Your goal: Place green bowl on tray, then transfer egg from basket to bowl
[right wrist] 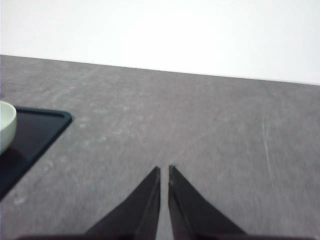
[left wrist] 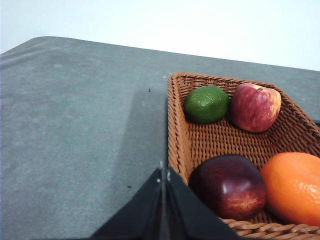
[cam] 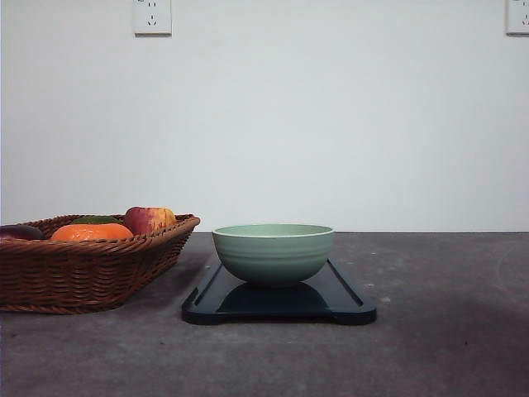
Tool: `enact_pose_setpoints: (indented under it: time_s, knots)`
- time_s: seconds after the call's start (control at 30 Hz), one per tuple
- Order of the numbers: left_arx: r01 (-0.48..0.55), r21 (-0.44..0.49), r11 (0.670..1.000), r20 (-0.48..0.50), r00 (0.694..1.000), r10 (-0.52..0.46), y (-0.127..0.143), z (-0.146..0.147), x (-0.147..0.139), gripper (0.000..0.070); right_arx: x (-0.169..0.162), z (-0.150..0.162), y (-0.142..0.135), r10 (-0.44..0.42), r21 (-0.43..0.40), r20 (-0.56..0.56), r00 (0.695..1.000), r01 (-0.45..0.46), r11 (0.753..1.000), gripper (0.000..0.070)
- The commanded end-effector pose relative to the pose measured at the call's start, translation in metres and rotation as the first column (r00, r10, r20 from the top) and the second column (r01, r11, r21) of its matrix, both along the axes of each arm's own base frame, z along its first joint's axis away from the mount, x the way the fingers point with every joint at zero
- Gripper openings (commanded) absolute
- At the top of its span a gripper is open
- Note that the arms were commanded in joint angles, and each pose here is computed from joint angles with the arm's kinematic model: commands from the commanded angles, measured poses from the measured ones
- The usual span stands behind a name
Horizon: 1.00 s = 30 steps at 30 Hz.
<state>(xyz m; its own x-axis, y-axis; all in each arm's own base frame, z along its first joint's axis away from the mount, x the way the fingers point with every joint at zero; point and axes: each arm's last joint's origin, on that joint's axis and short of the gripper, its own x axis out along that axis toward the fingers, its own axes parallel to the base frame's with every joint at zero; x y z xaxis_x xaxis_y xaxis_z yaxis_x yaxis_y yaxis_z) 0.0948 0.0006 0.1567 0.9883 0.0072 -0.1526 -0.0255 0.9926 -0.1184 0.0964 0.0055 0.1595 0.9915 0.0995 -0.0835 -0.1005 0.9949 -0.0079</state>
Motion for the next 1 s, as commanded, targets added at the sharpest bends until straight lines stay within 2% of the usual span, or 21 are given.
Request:
enact_pose_setpoints:
  time_s: [0.0, 0.97]
  knots:
    - [-0.003, 0.000, 1.000, -0.013, 1.000, 0.003, 0.0001, -0.0059, 0.0010, 0.0000, 0.0004, -0.0003, -0.0003, -0.012, 0.025, 0.006, 1.000, 0.012, 1.000, 0.0022]
    - [-0.003, 0.000, 1.000, -0.013, 1.000, 0.003, 0.0001, -0.0059, 0.0010, 0.0000, 0.0004, 0.0005, -0.0003, -0.013, 0.035, 0.014, 1.000, 0.012, 0.999, 0.0022]
